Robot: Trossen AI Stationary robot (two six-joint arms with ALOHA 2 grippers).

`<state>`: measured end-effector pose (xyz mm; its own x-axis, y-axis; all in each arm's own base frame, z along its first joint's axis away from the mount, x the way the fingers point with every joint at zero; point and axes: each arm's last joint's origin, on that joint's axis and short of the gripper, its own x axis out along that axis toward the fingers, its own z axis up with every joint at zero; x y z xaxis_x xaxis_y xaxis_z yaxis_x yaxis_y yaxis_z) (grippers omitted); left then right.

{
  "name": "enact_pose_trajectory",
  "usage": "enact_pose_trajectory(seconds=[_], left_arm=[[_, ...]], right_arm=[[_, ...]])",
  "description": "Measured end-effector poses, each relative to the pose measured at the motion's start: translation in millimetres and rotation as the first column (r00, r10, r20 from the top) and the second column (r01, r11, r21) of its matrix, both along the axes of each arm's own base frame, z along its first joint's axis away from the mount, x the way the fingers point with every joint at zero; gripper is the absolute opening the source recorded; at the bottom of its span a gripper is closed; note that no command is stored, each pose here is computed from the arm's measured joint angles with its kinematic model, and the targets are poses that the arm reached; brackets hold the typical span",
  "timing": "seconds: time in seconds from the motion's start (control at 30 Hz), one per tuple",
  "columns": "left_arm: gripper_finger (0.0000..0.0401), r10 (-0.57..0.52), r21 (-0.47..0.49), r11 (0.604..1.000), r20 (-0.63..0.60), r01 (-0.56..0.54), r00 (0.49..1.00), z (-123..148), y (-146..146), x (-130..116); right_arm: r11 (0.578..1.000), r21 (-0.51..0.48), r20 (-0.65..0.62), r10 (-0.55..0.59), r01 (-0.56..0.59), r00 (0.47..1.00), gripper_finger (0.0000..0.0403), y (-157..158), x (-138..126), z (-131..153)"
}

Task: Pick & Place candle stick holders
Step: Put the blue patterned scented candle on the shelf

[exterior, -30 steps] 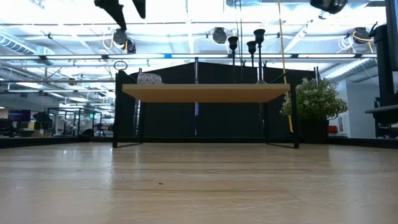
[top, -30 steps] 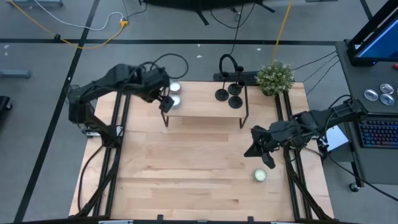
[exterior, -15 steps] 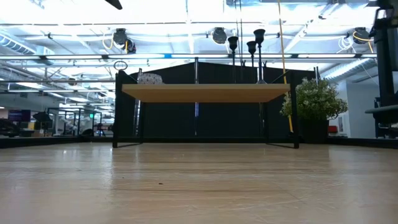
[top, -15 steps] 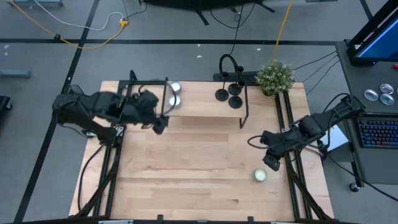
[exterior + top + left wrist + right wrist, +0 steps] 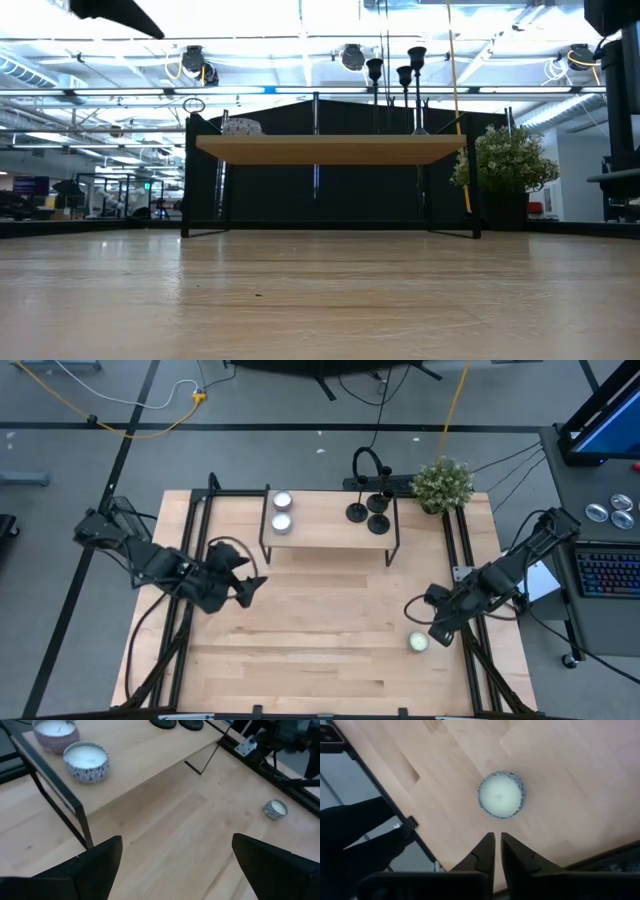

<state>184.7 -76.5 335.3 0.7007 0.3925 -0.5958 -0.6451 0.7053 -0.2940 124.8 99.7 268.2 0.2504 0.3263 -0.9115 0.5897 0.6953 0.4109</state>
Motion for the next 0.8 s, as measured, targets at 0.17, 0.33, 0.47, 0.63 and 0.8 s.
enact_pose_trajectory(seconds=[0.17,0.33,0.47,0.63,0.8], left_arm=[[0.0378,0.018,-0.008,1.000,0.038,-0.018,0.999,-5.5,-6.4,-9.0],[0.0385,0.005,-0.015,1.000,0.044,-0.005,0.999,-5.9,-10.7,-11.1],[0.0387,0.004,-0.016,1.000,0.048,-0.004,0.999,-5.9,-11.8,-11.8],[0.0382,0.004,-0.016,1.000,0.047,-0.004,0.999,-6.0,-11.8,-11.8],[0.0386,0.009,-0.021,1.000,0.049,-0.008,0.999,-6.0,-11.7,-11.9]], right_arm=[[1.000,0.019,0.024,0.009,-0.009,1.000,0.0072,3.7,2.4,-13.6],[0.999,0.049,0.062,0.008,-0.011,0.998,0.0128,6.8,6.3,-28.3],[0.998,0.067,0.074,-0.003,-0.002,0.997,0.0173,7.8,7.6,-41.4],[0.999,0.043,0.029,-0.019,0.018,0.999,0.0212,4.7,3.6,-57.1],[0.997,0.042,-0.004,-0.061,0.061,0.998,0.0228,3.0,1.5,-66.1]])
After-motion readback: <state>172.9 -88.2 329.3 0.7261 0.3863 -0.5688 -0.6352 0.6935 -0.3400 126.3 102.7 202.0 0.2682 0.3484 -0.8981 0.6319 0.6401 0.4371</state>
